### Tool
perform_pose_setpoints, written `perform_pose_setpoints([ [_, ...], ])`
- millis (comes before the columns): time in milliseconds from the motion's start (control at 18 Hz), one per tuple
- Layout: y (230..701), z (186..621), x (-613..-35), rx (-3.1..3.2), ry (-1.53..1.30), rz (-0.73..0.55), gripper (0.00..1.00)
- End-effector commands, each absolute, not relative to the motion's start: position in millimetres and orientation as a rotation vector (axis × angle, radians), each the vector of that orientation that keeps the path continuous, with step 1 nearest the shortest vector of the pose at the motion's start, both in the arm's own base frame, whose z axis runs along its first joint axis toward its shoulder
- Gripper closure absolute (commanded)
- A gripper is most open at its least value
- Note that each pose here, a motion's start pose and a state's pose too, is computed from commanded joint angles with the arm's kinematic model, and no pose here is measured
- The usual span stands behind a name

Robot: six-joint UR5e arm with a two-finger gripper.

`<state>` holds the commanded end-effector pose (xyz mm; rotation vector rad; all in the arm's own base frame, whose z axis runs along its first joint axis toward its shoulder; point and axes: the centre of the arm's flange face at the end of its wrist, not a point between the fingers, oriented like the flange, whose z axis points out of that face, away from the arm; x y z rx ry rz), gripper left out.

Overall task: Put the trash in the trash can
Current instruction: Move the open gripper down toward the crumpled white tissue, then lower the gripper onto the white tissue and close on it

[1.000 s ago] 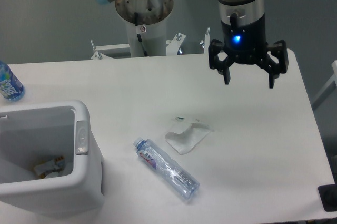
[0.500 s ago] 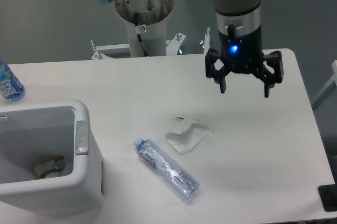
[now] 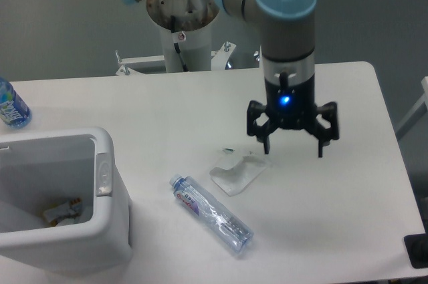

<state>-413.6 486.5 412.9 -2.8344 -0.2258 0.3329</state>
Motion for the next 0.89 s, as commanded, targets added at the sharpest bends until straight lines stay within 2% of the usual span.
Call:
perform_pose_setpoints([
  [278,476,353,-396,-2.866,-0.169,0.313,0.0],
  [611,465,290,-369,-2.983,0.161,0.21,0.0],
  [778,469,250,-361,-3.032,0.243,0.131,0.0],
  [889,476,230,-357,-3.078,0.272,0.124,0.0],
])
